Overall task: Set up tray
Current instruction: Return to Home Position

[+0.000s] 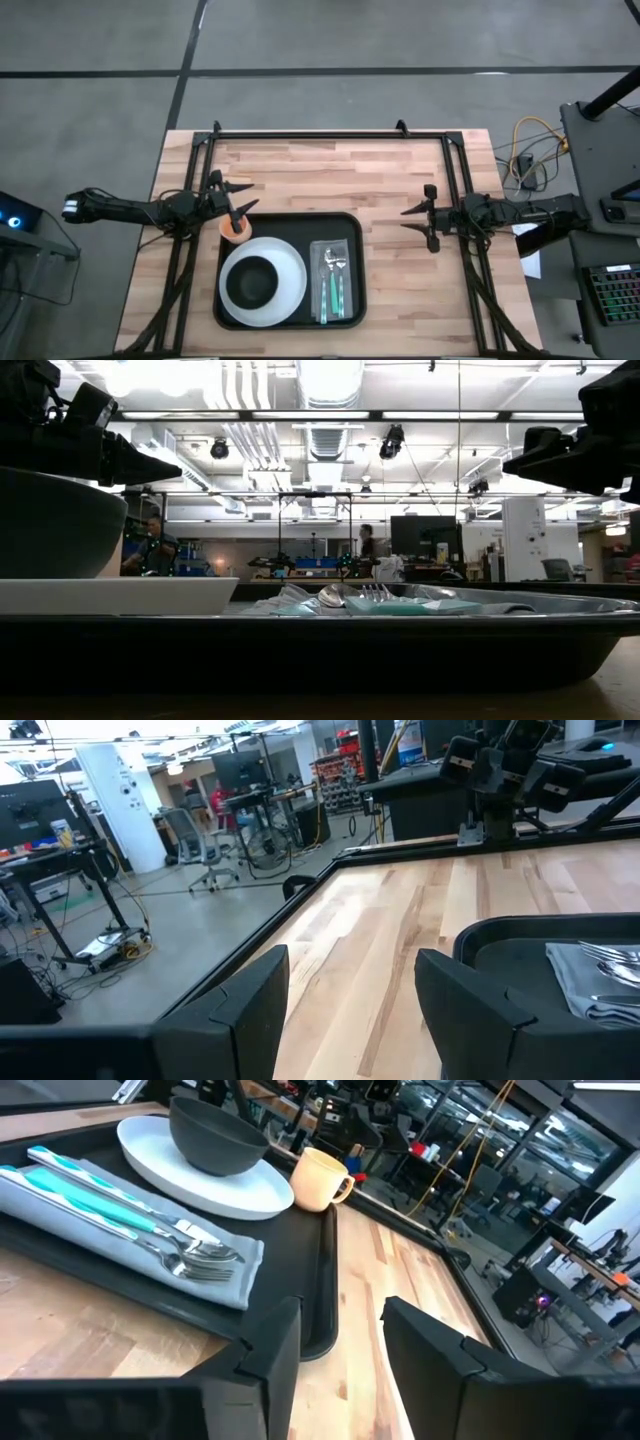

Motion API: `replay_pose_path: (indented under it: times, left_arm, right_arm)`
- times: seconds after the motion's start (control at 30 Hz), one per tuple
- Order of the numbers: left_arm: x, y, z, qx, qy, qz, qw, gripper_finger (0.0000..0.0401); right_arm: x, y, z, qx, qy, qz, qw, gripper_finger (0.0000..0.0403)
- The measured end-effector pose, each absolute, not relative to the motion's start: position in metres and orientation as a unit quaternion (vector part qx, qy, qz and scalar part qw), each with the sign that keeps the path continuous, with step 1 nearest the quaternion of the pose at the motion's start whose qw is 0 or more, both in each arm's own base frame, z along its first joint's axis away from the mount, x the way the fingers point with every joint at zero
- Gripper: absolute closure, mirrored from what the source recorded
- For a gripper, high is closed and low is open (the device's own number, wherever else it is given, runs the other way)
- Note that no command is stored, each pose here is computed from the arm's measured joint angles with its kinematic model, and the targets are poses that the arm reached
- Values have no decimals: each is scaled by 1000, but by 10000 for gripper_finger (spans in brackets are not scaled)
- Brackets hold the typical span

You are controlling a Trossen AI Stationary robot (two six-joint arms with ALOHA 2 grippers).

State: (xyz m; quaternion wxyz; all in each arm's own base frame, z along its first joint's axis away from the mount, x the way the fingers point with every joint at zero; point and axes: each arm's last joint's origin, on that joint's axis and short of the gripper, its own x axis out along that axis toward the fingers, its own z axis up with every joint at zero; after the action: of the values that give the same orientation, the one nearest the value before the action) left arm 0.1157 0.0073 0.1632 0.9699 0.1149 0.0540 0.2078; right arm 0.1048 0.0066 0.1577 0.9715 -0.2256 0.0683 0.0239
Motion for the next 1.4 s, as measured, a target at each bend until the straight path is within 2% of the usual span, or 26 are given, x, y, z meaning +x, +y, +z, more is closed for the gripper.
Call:
replay_pose_path:
  times: [1.4]
  left_arm:
    - [116, 7, 163, 115, 54, 208, 970, 203]
  right_arm:
    - [105, 7, 158, -225, 68, 24, 972, 274]
